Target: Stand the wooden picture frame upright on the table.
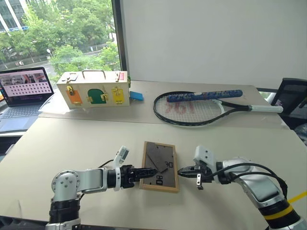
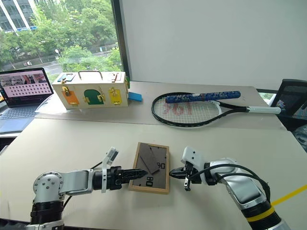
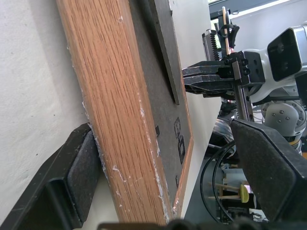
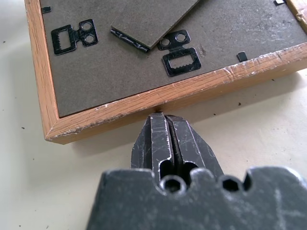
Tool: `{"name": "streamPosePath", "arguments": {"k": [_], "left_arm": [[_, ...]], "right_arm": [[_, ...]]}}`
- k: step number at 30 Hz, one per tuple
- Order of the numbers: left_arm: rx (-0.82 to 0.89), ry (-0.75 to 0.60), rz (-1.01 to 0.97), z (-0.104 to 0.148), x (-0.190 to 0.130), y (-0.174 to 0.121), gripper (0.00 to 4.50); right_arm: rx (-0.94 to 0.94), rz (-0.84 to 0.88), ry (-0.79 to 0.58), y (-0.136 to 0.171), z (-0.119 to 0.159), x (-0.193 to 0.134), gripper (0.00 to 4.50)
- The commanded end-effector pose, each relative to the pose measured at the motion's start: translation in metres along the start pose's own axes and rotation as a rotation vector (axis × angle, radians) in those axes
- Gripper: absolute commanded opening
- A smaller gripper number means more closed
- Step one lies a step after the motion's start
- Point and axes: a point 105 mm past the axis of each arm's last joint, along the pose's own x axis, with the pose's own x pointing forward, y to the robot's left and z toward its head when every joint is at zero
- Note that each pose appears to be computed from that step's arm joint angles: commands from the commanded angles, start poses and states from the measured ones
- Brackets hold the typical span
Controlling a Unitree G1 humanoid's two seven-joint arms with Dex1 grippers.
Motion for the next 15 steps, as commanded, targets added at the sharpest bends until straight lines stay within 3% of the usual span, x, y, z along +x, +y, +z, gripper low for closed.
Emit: {"name": "streamPosePath", "arguments": {"k": [1, 7, 12, 15], "left_arm": [[-0.047, 0.087, -0.013, -0.021, 0.01, 0.003, 3.4], [-0.06, 0.047, -0.058, -0.013, 0.007, -0.002, 1.28], [-0.055, -0.075, -0.115, 0.02, -0.009, -0.011, 1.16], [0.0, -0.11, -0.126, 0.04, -0.021, -0.017, 1.16]], "right_arm": [[-0.047, 0.008, -0.027, 0.002, 0.013, 0.0, 0.0], [-0.067, -0.014, -0.027, -0.002, 0.016, -0.008, 0.0], [-0.004, -0.151, -0.062, -0.032, 0.021, -0.051, 0.0], [0.064, -0.21, -0.212, -0.046, 0.048, -0.072, 0.0]]}}
